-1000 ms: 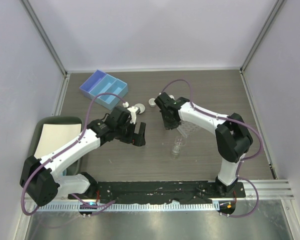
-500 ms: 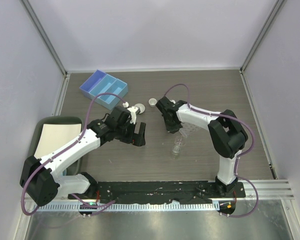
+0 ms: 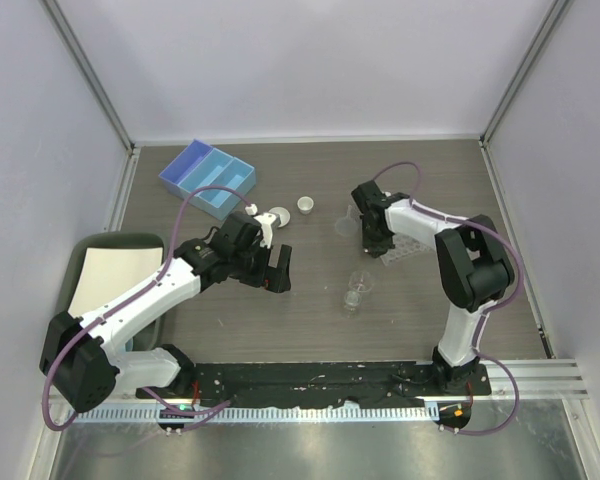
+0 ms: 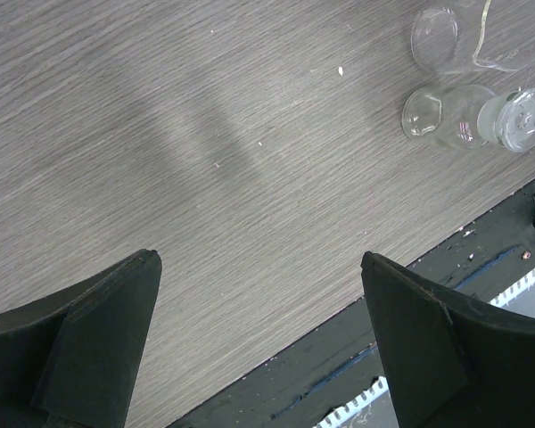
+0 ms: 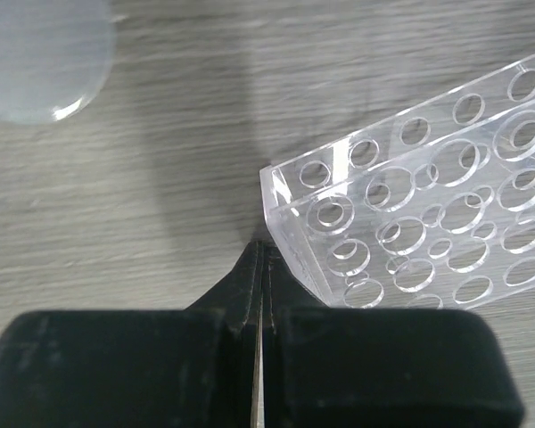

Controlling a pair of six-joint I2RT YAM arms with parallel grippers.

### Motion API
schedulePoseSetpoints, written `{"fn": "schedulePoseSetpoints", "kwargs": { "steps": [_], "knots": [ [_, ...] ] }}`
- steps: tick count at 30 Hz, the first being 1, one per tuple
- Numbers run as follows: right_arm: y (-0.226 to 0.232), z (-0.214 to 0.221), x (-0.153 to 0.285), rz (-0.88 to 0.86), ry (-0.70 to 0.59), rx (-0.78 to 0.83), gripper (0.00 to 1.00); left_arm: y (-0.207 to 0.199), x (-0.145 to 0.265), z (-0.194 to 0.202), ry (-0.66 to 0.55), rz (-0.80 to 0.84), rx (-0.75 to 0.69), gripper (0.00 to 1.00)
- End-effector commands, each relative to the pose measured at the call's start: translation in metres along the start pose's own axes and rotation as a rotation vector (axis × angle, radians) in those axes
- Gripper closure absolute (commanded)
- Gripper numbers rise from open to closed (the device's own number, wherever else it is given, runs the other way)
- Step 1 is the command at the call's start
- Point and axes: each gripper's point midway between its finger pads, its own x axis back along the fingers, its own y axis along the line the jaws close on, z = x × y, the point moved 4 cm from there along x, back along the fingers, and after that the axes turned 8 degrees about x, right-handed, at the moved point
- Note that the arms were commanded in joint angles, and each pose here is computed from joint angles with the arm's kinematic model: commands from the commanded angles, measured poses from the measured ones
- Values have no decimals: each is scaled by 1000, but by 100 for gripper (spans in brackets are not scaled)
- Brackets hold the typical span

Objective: Organize the chemistry lab equipment

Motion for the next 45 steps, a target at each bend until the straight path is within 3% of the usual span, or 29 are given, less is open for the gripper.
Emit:
{"fn": "schedulePoseSetpoints", "kwargs": {
  "steps": [1,18,25,29,30,33,38,45],
  "knots": [
    [-33,-3,-6,72,-5,-64,99,-6,6,-11,-32,18,-2,0],
    [-135,-24,-27,220,19,-321,99,-8,8,-12,-44,31,-2,0],
    [-123,-60,4,137,-102,-337,99,-7,9,-16,-67,18,2,0],
    [-101,-86,28,163,-150,-259,75,-5,6,-19,-65,-8,17,0],
    [-95,-91,34,172,-163,-234,60,-4,6,-19,-60,-16,29,0],
    [-75,-113,60,191,-235,-181,47,-1,9,-29,-71,-44,55,0],
    [-61,-132,107,132,-358,-176,41,18,18,-63,-102,-112,141,0],
    [-50,-126,170,55,-526,-193,41,61,24,-129,-155,-216,284,0]
  ]
}}
